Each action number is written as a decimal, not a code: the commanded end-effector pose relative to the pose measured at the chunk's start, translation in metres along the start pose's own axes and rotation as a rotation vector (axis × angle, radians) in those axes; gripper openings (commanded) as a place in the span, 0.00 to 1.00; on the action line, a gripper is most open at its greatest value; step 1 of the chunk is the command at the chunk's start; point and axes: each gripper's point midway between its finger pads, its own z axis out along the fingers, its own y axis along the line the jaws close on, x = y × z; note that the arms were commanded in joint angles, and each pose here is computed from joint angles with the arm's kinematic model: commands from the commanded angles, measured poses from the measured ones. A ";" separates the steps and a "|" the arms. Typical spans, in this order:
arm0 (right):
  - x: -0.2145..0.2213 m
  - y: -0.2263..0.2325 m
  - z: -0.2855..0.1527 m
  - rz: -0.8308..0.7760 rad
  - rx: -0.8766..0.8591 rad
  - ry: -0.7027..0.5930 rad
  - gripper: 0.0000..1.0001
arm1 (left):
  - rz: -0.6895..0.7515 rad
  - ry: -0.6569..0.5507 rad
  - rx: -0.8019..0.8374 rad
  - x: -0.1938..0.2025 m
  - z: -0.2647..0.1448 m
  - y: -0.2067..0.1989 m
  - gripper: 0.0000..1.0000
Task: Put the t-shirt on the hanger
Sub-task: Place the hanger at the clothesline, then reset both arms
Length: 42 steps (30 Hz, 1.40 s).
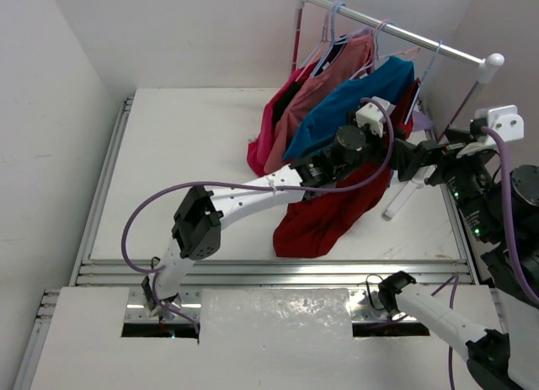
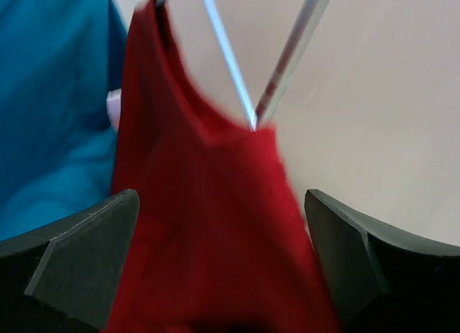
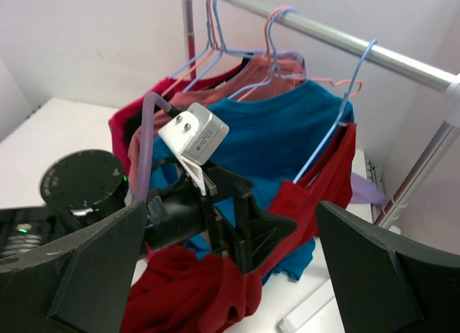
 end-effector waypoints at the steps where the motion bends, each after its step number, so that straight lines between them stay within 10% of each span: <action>1: 0.009 0.002 0.008 0.018 0.011 0.022 0.99 | 0.025 0.016 -0.047 -0.044 -0.037 0.010 0.98; 18: 0.143 0.034 0.053 0.151 0.008 0.260 0.99 | -0.117 -0.052 -0.247 -0.090 -0.258 0.094 0.99; 26: 0.204 0.044 0.040 0.226 0.002 0.363 0.99 | -0.113 -0.033 -0.955 -0.054 -0.403 0.249 0.99; 33: 0.209 0.039 -0.011 0.234 -0.057 0.357 0.99 | 0.018 0.119 -1.032 -0.017 -0.448 0.272 0.99; 42: 0.234 -0.014 -0.051 0.041 0.140 0.478 0.99 | -0.053 0.011 -1.079 -0.008 -0.468 0.283 1.00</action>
